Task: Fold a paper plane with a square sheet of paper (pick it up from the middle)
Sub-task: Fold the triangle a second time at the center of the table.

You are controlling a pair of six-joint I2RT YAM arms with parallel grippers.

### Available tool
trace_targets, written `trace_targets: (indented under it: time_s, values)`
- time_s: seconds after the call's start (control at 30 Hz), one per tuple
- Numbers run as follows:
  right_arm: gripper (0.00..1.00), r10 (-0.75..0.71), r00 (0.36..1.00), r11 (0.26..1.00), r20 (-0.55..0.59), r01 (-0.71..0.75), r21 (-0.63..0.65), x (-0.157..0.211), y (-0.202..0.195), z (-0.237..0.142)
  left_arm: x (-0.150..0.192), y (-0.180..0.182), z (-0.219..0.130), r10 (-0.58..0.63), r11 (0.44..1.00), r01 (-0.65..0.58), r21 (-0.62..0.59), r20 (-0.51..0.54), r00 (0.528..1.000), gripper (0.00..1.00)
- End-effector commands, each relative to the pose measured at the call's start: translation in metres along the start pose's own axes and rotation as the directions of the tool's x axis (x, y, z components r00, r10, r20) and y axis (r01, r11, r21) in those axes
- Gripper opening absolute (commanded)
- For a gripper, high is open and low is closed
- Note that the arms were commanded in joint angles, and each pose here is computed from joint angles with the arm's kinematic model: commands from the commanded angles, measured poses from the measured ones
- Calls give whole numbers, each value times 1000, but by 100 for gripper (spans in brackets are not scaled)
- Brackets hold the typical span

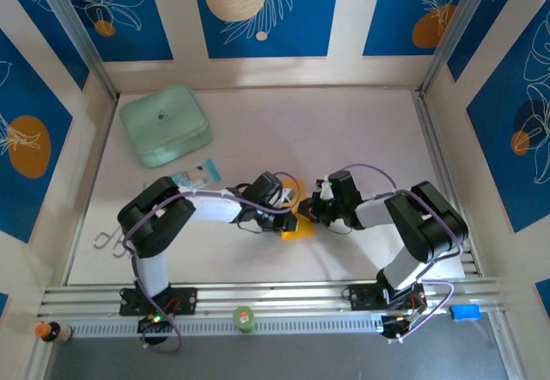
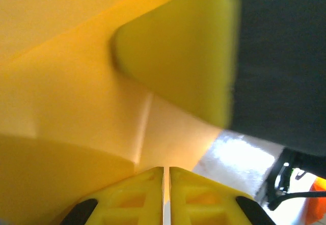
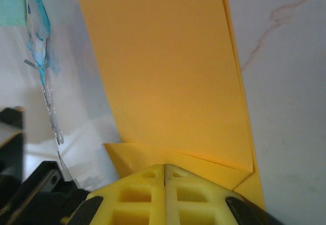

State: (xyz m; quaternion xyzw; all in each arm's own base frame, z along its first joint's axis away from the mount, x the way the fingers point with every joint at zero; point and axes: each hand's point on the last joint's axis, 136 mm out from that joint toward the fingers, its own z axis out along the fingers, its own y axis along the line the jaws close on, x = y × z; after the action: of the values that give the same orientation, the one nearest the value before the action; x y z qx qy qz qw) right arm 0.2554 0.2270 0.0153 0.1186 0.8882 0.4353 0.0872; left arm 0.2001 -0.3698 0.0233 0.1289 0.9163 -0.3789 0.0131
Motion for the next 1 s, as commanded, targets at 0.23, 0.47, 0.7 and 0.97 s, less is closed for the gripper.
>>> trace_targets:
  time_s: [0.23,0.47,0.7,0.97]
  values:
    - [0,70,997,985,-19,-66,159,16,-48,-2,38,37,-4,-165,984,159,-83,-78,983,10]
    - [0,70,997,985,-19,-66,162,17,-49,-3,47,35,-12,-176,982,168,-83,-96,980,12]
    - [0,68,998,986,-16,-65,156,16,-47,-4,58,32,-28,-148,987,142,-73,-84,985,11]
    - [0,71,997,986,-16,-68,152,16,-47,-4,3,-22,-52,-30,997,23,72,91,995,11]
